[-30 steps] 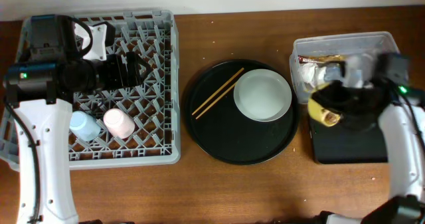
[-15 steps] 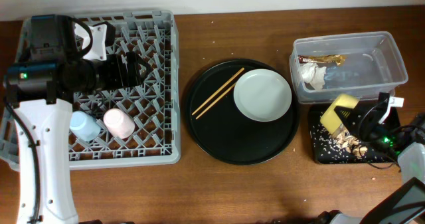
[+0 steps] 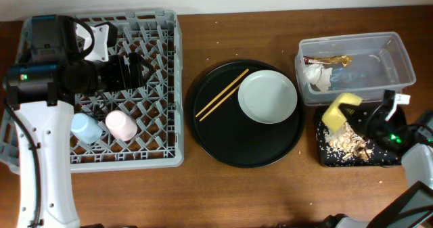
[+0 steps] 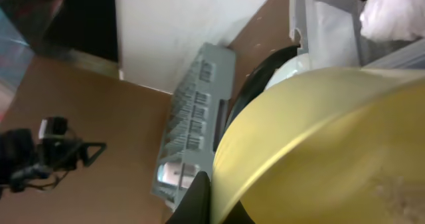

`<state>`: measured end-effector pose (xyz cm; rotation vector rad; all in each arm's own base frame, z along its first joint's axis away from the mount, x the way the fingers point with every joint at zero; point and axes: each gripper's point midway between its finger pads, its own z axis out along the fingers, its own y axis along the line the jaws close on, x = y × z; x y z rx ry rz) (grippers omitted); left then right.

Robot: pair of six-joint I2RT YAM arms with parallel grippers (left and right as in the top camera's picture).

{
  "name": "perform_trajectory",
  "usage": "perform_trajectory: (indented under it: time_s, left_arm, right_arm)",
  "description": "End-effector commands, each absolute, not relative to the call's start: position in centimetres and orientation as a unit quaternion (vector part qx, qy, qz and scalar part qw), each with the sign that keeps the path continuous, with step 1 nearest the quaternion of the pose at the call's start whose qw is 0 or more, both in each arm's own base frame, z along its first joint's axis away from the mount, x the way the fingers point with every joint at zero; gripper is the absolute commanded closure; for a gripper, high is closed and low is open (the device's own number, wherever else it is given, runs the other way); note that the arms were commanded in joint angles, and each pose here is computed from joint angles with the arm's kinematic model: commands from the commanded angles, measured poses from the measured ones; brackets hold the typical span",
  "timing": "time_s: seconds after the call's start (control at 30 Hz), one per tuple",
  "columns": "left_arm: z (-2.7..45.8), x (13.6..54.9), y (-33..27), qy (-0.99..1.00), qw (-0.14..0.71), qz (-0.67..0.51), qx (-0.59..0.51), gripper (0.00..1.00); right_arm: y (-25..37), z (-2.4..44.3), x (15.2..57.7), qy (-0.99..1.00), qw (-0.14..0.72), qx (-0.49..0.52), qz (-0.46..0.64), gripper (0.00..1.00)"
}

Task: Sort waste into correct bins and load items into the dishwasher rack
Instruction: 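Tip the yellow bowl's food scraps onto the black tray with right gripper, then set the empty yellow bowl on the black round tray with right gripper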

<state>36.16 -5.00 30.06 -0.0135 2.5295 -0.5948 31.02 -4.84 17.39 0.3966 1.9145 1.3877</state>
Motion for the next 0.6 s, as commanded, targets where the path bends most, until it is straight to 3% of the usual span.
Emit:
perform_trajectory:
  time_s: [0.0, 0.03, 0.07, 0.17, 0.33, 0.37, 0.5, 0.57]
  left_arm:
    - [30.7, 36.2, -5.2, 0.934, 0.278, -0.223, 0.006, 0.01]
    - [30.7, 36.2, -5.2, 0.934, 0.278, -0.223, 0.006, 0.01]
    - [30.7, 36.2, -5.2, 0.934, 0.278, -0.223, 0.006, 0.01]
    - [30.7, 36.2, -5.2, 0.934, 0.278, -0.223, 0.006, 0.01]
    - [30.7, 36.2, -5.2, 0.934, 0.278, -0.223, 0.006, 0.01]
    - [30.7, 36.2, -5.2, 0.934, 0.278, -0.223, 0.006, 0.01]
    - [30.7, 36.2, -5.2, 0.934, 0.278, -0.223, 0.006, 0.01]
    - [30.7, 36.2, -5.2, 0.934, 0.278, -0.223, 0.006, 0.01]
  right_arm:
    - [-2.8, 19.7, 31.3, 0.737, 0.383, 0.086, 0.550, 0.96]
    - [-4.1, 16.8, 32.3, 0.787, 0.355, 0.151, 0.482, 0.96]
    - [-3.4, 16.8, 32.2, 0.782, 0.332, 0.169, 0.500, 0.96]
    - [-0.7, 19.6, 32.3, 0.778, 0.375, 0.053, 0.502, 0.96]
    - [-2.6, 17.8, 32.6, 0.809, 0.368, 0.095, 0.449, 0.96]
    - [-1.2, 19.6, 31.9, 0.778, 0.381, 0.051, 0.496, 0.96]
    - [-0.7, 20.5, 31.6, 0.764, 0.422, -0.019, 0.488, 0.96]
    - [-2.7, 17.5, 32.2, 0.805, 0.340, 0.141, 0.466, 0.96]
